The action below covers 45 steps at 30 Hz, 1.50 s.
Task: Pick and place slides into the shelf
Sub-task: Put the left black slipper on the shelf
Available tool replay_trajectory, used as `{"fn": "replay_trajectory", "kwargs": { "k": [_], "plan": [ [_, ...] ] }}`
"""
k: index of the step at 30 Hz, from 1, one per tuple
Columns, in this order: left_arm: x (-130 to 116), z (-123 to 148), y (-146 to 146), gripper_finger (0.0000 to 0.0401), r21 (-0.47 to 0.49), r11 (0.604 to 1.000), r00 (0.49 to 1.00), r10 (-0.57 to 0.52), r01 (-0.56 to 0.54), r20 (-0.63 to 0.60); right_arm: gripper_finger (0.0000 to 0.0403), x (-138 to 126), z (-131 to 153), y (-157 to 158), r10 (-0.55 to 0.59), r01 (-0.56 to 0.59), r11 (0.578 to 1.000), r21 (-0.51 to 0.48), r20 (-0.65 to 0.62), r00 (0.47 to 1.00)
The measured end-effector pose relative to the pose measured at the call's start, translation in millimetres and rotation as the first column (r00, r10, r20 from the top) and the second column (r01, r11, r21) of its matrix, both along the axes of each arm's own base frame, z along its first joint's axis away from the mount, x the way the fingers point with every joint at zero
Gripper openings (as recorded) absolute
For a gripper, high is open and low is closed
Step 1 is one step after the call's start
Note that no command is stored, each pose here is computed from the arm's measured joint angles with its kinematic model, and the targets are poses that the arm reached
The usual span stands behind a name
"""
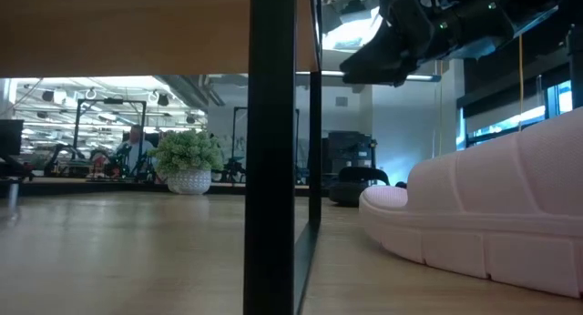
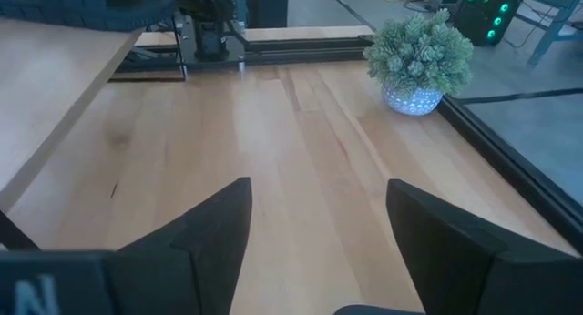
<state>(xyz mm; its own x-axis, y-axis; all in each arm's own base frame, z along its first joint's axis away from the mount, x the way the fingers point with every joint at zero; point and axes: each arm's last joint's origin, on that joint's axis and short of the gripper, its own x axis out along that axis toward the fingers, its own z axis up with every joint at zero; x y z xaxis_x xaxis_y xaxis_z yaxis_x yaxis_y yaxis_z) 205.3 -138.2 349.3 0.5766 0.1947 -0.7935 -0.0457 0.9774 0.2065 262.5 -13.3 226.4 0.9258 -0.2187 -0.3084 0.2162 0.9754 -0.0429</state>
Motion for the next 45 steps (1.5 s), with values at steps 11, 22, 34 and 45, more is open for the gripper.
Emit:
{"fn": "replay_trajectory", "kwargs": {
  "k": [11, 22, 34, 45],
  "plan": [
    [25.1, -30.2, 33.1, 0.0169, -0.208, 0.978, 0.98, -0.055, 0.014, -0.193, 0.0255, -0.6, -1.8, 0.0, 0.01, -0.01, 1.0, -0.027, -0.026, 1.0],
    [24.4, -50.8, 51.8, 0.0169, -0.292, 0.949, 0.939, 0.013, -0.12, -0.343, 0.0255, -1.4, -4.1, 0.1, 0.009, -0.01, 1.0, -0.024, -0.052, 0.999],
    [12.8, -58.8, 57.1, 0.0169, -0.258, 0.93, 0.873, 0.115, -0.262, -0.473, 0.0255, -1.6, -4.6, 0.0, 0.008, -0.01, 1.0, -0.023, -0.057, 0.998],
    [6.3, -59.0, 51.1, 0.0169, -0.325, 0.885, 0.824, 0.105, -0.333, -0.557, 0.0255, -1.7, -4.8, 0.1, 0.008, -0.01, 1.0, -0.023, -0.059, 0.998]
  ]
}}
